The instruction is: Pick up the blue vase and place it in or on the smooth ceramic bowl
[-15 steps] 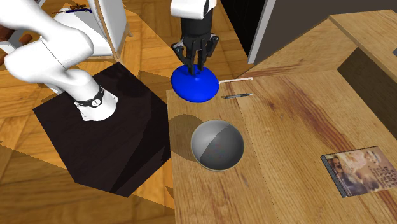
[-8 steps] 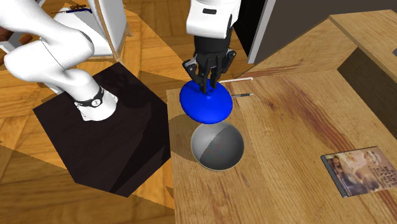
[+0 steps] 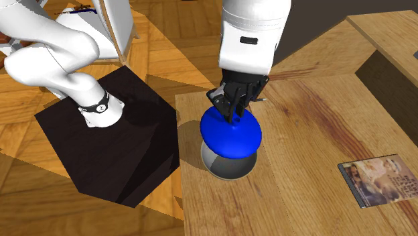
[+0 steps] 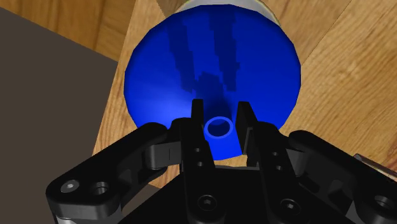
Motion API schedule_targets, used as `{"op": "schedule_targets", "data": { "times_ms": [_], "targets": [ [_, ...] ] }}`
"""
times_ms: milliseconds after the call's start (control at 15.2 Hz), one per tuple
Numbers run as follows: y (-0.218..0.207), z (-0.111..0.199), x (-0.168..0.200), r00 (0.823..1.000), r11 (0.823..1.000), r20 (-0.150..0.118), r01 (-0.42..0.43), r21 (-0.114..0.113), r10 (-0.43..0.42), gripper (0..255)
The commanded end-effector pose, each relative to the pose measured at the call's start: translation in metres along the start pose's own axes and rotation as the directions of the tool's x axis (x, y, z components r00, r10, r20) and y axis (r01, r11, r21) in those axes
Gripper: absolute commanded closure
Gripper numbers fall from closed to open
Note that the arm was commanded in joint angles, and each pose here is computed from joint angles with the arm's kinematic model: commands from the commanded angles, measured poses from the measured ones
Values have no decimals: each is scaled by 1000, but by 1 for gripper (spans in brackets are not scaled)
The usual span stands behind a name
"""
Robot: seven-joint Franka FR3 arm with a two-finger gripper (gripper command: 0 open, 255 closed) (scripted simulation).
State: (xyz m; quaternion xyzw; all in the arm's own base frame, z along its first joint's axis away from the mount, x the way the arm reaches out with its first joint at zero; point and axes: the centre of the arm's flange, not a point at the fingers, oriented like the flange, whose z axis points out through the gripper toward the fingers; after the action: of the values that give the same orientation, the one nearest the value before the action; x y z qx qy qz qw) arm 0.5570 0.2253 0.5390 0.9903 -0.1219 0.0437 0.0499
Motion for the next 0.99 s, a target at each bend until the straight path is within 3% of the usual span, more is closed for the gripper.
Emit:
{"op": "schedule_targets", "data": {
  "times_ms": [0,924],
  "targets": [
    [-1,10,0,1000,1000,-1,1,0,-1,255],
    [-7,83,-8,1000,1000,-1,1,0,-1,255]
  ]
}}
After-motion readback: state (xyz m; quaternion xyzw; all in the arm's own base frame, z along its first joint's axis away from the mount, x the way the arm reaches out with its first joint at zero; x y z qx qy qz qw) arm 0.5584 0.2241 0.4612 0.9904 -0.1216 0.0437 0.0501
